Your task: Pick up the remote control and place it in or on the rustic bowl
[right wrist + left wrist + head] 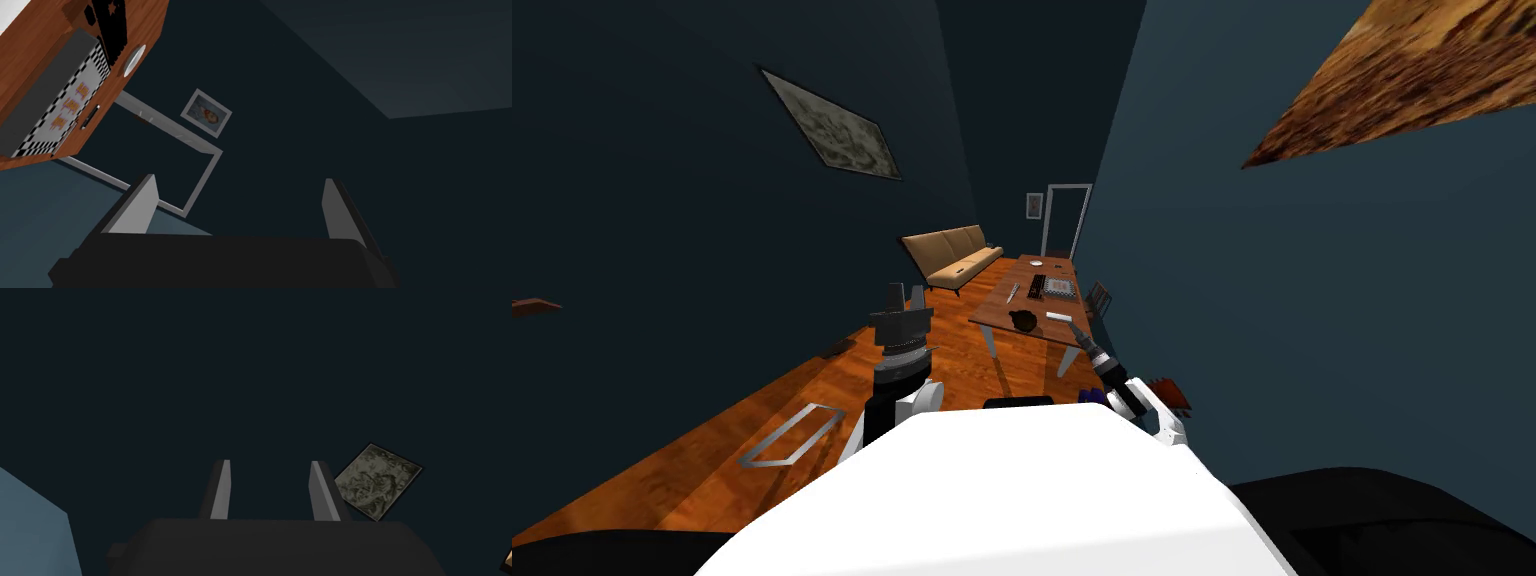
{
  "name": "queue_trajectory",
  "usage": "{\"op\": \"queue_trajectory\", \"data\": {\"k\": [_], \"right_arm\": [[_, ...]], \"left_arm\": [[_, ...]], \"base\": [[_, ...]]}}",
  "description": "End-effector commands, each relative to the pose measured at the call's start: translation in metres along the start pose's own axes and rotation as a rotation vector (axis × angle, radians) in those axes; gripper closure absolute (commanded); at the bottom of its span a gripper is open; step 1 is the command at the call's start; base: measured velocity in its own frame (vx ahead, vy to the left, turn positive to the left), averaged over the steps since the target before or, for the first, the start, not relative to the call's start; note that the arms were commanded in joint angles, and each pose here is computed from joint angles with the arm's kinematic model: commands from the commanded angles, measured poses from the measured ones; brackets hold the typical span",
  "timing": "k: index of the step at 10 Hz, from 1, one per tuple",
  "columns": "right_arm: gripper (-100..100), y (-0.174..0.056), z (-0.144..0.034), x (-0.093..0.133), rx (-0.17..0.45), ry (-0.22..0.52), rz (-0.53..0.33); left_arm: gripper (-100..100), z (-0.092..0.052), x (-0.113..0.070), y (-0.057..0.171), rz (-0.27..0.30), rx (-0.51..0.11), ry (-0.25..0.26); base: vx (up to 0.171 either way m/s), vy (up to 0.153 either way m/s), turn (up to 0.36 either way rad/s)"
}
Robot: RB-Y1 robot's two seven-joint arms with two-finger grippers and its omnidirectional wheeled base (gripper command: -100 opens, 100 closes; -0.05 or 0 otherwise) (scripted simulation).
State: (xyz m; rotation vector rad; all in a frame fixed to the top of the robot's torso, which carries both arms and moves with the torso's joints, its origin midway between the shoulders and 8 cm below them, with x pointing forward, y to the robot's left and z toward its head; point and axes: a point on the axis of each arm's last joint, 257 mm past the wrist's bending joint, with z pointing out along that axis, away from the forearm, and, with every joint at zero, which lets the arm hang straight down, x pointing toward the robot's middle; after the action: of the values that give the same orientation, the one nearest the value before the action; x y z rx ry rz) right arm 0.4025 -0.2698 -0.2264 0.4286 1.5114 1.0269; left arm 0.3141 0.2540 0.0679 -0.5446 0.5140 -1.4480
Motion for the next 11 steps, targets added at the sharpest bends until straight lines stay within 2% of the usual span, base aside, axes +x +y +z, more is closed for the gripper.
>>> {"op": "queue_trajectory", "data": {"k": [1, 2, 3, 5, 6, 7, 8, 9, 10, 11], "right_arm": [[-100, -0.020, -0.006, 0.002, 0.033, 0.056, -0.063], [-100, -0.031, -0.010, 0.003, 0.056, 0.063, -0.065], [-100, -0.041, -0.014, 0.003, 0.063, 0.112, -0.127], [-100, -0.057, -0.021, 0.005, 0.099, 0.118, -0.122], [-100, -0.070, -0.026, 0.005, 0.114, 0.169, -0.183], [-100, -0.083, -0.033, 0.006, 0.143, 0.173, -0.178], [-100, -0.096, -0.040, 0.003, 0.160, 0.225, -0.238], [-100, -0.108, -0.047, 0.004, 0.189, 0.229, -0.233], [-100, -0.123, -0.056, 0.000, 0.210, 0.281, -0.291], [-100, -0.130, -0.060, 0.000, 0.226, 0.283, -0.288]], "left_arm": [[0, 0.000, 0.000, 0.000, 0.000, 0.000, 0.000], [0, 0.000, 0.000, 0.000, 0.000, 0.000, 0.000], [0, 0.000, 0.000, 0.000, 0.000, 0.000, 0.000], [0, 0.000, 0.000, 0.000, 0.000, 0.000, 0.000], [0, 0.000, 0.000, 0.000, 0.000, 0.000, 0.000], [0, 0.000, 0.000, 0.000, 0.000, 0.000, 0.000], [0, 0.000, 0.000, 0.000, 0.000, 0.000, 0.000], [0, 0.000, 0.000, 0.000, 0.000, 0.000, 0.000], [0, 0.000, 0.000, 0.000, 0.000, 0.000, 0.000], [0, 0.000, 0.000, 0.000, 0.000, 0.000, 0.000]], "base": [[-0.058, 0.004, 0.420], [-0.044, -0.004, 0.250], [-0.052, 0.002, 0.399], [-0.031, -0.005, 0.098], [-0.030, 0.006, 0.361], [-0.034, -0.005, 0.277], [-0.044, -0.001, 0.429], [-0.033, -0.008, 0.244], [-0.034, 0.002, 0.375], [-0.027, -0.006, 0.219]]}}
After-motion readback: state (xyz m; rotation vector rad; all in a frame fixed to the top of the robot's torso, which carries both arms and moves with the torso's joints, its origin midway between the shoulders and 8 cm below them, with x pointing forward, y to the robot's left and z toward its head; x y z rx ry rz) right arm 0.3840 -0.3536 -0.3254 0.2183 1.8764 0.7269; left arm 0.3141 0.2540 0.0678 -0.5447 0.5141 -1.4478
